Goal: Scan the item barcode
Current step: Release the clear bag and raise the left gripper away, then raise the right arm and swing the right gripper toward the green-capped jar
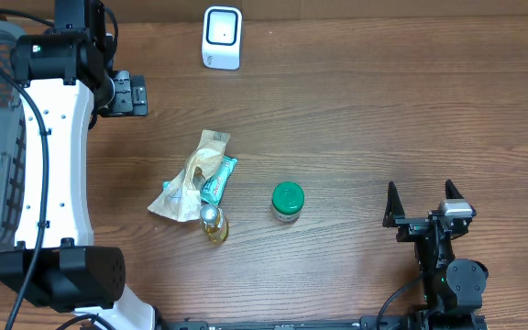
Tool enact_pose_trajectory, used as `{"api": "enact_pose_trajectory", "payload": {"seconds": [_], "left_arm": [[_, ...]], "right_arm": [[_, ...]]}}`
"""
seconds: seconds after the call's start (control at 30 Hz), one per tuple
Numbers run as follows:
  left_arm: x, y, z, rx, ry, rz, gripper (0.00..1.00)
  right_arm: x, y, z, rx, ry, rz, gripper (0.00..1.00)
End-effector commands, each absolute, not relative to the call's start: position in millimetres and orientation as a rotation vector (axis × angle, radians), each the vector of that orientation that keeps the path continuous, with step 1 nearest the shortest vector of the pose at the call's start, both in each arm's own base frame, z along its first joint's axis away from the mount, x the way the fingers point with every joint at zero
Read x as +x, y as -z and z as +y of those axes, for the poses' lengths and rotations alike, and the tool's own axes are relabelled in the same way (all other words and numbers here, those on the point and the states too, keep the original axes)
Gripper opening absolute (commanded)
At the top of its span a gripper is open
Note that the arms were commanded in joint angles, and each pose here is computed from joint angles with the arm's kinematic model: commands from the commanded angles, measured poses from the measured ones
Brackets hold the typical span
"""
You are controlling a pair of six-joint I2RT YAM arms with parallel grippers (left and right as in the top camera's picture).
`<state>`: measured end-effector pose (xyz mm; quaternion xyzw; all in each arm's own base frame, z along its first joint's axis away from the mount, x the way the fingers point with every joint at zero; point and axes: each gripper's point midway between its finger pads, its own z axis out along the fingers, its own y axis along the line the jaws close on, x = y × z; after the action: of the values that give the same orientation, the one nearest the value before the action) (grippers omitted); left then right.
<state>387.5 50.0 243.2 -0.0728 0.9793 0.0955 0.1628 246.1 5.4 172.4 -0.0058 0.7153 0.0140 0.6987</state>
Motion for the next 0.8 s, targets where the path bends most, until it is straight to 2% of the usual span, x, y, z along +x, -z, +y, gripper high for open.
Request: {"api": "enact_pose_trajectory", "payload": {"seconds": [0.0,0.2,0.37,0.5,0.77], "left_arm": [[389,-247,51,-0.198,-0.287,2.782,1.00],[389,-247,51,-0.198,-0.287,2.782,1.00],[389,-247,51,-0.198,-0.286,2.782,0.99],[389,-247,51,-0.198,-0.287,2.782,1.00],[389,-247,51,-0.198,-0.287,2.782,0.99]], "right_arm": [[246,-170,12,-0.036,-0.069,1.593,1.00],[245,-175,25,-0.095,-0.127,1.570,1.00],[236,-177,60,-0.258,-0.288,1.551,1.00],[236,-180,59,-0.206,-0.340,1.561,1.00],[214,-228,59,-0.151,-0.394,1.598,1.00]]}}
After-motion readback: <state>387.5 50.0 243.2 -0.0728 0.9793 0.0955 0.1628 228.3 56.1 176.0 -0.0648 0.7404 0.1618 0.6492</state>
